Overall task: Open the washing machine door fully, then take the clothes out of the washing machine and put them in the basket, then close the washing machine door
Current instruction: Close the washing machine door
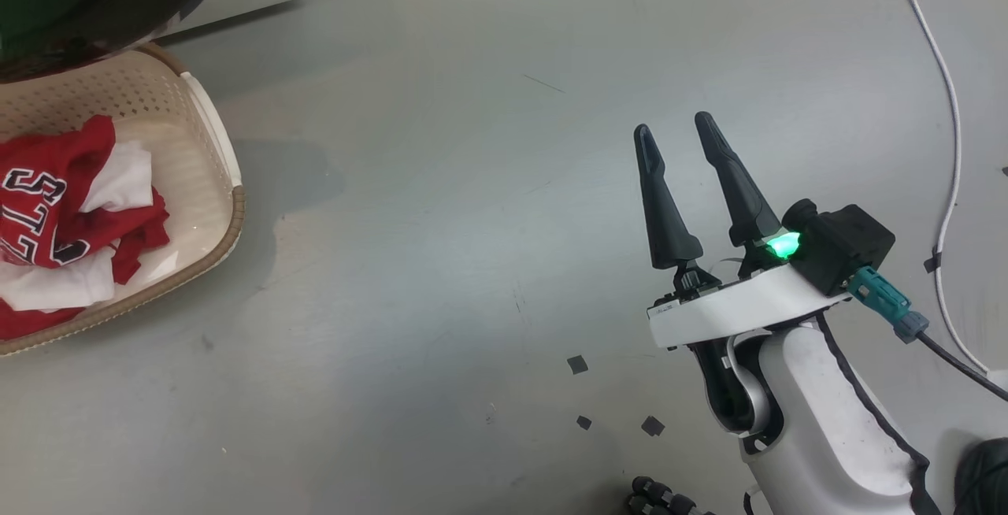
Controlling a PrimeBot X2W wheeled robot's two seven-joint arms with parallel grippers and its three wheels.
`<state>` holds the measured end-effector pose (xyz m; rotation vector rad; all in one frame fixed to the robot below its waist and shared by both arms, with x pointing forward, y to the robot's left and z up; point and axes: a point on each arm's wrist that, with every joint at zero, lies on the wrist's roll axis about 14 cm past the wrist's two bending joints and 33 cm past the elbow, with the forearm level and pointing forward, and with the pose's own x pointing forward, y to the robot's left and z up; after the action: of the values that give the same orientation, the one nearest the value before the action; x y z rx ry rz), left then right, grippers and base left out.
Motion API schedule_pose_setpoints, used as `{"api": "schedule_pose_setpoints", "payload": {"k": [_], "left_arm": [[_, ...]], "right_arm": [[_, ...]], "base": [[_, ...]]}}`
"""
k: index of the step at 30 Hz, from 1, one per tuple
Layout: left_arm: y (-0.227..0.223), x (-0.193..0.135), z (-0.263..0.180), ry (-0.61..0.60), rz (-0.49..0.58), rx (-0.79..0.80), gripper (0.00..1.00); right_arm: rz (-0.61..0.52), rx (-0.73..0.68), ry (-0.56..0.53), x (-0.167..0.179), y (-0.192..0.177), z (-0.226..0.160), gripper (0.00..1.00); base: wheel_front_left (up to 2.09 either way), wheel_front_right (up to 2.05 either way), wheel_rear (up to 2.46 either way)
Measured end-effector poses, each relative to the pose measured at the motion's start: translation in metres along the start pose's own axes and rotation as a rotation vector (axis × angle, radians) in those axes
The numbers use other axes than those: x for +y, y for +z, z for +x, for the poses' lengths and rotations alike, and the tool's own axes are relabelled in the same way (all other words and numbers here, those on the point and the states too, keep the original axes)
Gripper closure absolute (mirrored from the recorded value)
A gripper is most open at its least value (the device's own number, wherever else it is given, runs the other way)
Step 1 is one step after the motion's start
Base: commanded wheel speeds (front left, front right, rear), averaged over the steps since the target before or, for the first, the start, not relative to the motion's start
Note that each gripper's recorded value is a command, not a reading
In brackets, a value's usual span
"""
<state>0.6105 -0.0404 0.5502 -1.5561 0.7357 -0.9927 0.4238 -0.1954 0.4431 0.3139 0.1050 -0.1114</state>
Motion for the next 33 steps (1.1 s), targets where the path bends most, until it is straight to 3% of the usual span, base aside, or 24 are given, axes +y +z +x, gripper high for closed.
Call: {"api": "schedule_pose_setpoints", "payload": {"k": [11,17,18,20,21,33], "left_arm": [[0.003,-0.004,-0.013,-0.010,0.005,-0.046,1.00],[-0.001,0.012,-0.041,0.024,-0.016,-0.089,1.00],[-0.004,0.014,-0.046,0.024,-0.031,-0.092,0.92],[-0.012,0.024,-0.061,0.046,-0.057,-0.104,0.23],[-0.013,0.026,-0.066,0.052,-0.059,-0.114,0.00],[-0.024,0.031,-0.133,0.061,-0.065,-0.304,0.00]], "right_arm": [[-0.018,-0.001,0.024,0.007,-0.003,0.007,0.00],[-0.034,-0.003,0.042,0.013,-0.004,0.011,0.00],[-0.036,-0.004,0.046,0.014,-0.004,0.012,0.00],[-0.040,-0.005,0.060,0.018,-0.005,0.014,0.00],[-0.041,-0.005,0.066,0.020,-0.005,0.015,0.00],[-0.057,0.004,0.139,0.043,-0.011,0.015,0.00]], "base": [[0.00,0.00,0.00],[0.00,0.00,0.00],[0.00,0.00,0.00],[0.00,0.00,0.00],[0.00,0.00,0.00],[0.00,0.00,0.00]]}}
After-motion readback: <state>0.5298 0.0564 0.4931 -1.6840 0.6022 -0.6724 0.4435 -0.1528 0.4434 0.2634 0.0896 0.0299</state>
